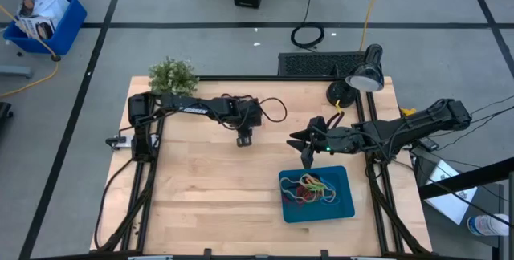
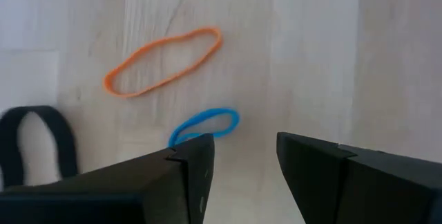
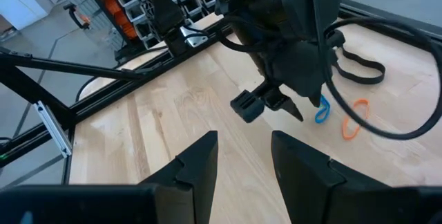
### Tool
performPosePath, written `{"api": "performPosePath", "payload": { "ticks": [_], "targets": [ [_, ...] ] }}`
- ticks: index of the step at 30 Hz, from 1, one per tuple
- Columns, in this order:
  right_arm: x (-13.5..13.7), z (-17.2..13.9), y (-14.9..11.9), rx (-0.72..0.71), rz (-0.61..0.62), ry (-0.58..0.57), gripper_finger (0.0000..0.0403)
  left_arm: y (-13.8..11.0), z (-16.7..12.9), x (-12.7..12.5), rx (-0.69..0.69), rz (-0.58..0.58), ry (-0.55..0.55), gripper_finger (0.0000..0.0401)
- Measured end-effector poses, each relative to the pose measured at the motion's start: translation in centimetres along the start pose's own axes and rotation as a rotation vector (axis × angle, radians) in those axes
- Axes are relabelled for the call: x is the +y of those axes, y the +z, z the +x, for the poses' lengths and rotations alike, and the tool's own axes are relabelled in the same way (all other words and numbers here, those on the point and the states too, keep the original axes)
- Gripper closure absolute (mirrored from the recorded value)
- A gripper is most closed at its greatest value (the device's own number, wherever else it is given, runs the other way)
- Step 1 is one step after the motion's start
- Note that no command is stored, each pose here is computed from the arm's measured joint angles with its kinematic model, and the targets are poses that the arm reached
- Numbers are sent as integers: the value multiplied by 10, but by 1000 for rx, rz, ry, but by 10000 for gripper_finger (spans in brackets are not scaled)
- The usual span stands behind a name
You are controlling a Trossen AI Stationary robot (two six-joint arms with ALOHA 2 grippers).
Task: Pick and place rubber bands into bin
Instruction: Put the blue rubber band into the blue bin
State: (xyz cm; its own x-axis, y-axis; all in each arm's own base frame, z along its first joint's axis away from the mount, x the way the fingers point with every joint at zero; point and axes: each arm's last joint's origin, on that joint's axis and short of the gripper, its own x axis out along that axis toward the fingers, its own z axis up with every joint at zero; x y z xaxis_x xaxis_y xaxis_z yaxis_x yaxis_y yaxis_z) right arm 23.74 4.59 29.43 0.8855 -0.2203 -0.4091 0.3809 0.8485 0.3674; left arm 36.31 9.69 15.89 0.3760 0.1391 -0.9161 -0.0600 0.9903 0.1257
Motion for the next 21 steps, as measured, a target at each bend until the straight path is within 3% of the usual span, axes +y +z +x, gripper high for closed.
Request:
{"api": "performPosePath", "payload": {
  "ticks": [6,21],
  "targets": [
    [0,0,0,1,-10,1,273,-4,0,4,50,163,66,235],
    [0,0,0,2,-25,2,273,3,0,10,-36,338,43,235]
  ]
}}
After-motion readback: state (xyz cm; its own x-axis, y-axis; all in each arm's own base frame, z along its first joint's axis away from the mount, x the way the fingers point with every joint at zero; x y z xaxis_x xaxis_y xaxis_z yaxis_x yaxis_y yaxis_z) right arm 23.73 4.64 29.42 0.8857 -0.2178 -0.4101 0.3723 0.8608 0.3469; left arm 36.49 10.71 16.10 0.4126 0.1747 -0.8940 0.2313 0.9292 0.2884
